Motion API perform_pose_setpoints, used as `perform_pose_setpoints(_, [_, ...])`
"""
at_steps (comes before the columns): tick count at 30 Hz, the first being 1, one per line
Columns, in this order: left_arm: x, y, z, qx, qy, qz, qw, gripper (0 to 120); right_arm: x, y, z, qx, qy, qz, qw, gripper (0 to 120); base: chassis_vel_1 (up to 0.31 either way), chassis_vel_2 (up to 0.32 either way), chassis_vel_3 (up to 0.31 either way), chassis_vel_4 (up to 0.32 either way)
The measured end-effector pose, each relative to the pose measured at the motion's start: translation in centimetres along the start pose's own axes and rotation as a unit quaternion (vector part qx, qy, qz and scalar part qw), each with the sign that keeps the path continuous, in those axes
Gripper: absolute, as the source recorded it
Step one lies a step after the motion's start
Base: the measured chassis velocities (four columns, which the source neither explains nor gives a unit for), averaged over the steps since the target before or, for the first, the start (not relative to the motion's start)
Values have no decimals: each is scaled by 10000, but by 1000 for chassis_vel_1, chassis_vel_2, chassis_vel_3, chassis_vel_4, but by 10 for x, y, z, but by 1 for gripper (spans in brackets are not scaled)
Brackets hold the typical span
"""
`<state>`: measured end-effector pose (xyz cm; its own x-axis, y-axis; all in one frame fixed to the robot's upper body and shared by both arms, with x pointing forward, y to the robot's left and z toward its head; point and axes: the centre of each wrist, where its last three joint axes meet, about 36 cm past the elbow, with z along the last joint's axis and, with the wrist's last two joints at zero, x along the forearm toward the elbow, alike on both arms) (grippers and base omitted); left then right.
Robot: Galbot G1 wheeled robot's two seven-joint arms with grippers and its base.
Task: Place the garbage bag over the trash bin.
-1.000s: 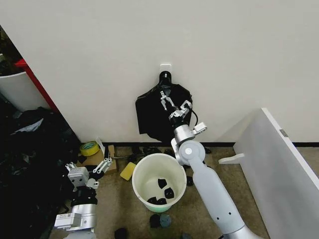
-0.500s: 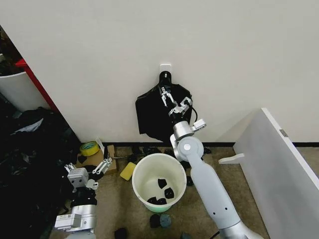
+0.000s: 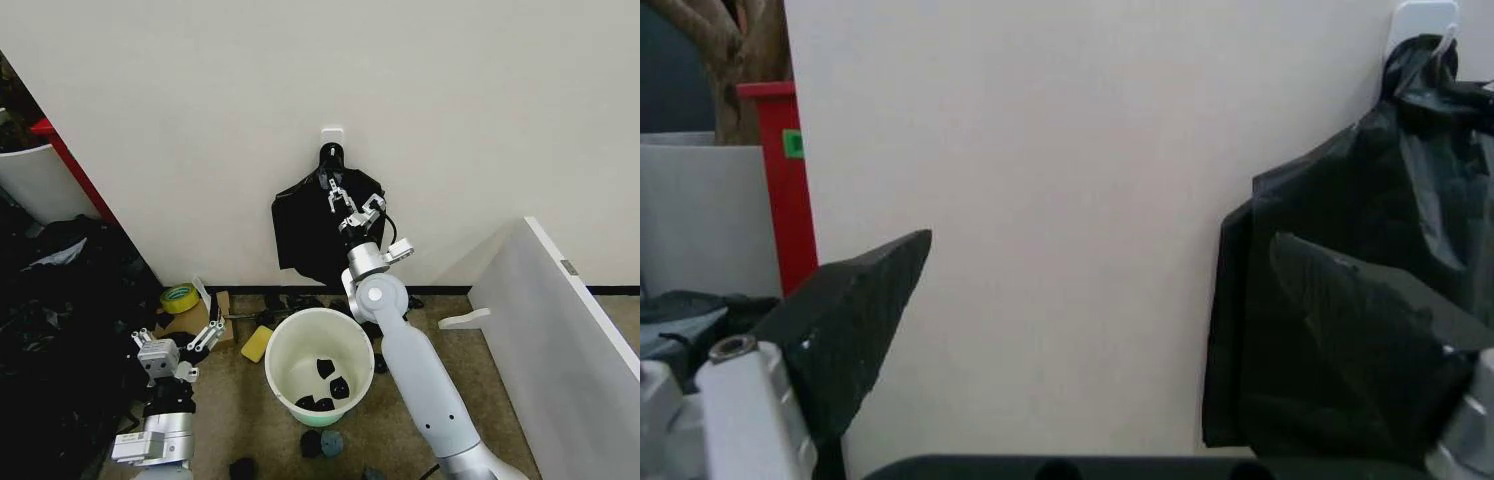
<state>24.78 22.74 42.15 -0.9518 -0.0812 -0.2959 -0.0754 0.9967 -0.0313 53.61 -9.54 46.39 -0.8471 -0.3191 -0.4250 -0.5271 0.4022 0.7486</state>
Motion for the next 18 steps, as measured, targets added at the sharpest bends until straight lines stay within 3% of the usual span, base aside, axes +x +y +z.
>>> perform_pose_setpoints(10, [0,-1,3,-8,19,-15,10000,100,27,-8,4,118,121,-170,9997,0,0,0,0,0])
perform_pose_setpoints(18, [-2,0,5,-4,9,-13,10000,100,86,-20,14,496,625,-181,9966,0,0,0,0,0])
